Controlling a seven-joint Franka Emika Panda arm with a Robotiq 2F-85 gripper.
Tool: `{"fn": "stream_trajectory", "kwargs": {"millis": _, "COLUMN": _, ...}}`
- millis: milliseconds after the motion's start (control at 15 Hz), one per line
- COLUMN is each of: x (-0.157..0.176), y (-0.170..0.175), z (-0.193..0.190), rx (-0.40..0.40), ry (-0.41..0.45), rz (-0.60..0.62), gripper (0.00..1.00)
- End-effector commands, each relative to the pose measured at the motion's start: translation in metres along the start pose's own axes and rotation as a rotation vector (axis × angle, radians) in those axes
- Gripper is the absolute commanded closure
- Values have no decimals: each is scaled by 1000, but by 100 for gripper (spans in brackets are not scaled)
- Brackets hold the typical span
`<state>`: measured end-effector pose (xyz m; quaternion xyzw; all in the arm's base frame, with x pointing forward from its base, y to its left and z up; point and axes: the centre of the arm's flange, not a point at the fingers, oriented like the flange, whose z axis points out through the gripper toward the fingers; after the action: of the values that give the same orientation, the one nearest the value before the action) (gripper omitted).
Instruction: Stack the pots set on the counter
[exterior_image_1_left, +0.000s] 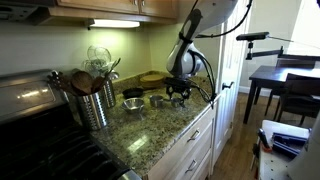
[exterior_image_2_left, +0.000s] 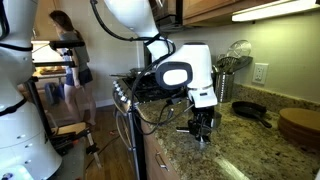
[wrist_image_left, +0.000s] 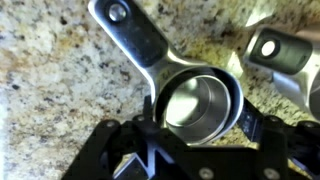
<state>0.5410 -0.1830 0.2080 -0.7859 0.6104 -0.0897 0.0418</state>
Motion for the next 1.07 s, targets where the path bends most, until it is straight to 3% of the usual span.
{"fn": "stream_trajectory", "kwargs": {"millis": 0, "x": -36, "y": -6, "z": -24, "rx": 29, "ry": -23, "rz": -86, "gripper": 45}}
{"fn": "stream_trajectory", "kwargs": {"millis": 400, "x": -67, "y": -16, "z": -44, "rx": 26, "ry": -16, "rz": -158, "gripper": 45}}
{"fn": "stream_trajectory", "kwargs": {"millis": 733, "x": -72, "y": -8, "z": -51, "rx": 22, "ry": -6, "rz": -180, "gripper": 45}}
{"fn": "stream_trajectory", "kwargs": {"millis": 1000, "x": -75, "y": -21, "z": -78, "rx": 49, "ry": 28, "rz": -212, "gripper": 45}}
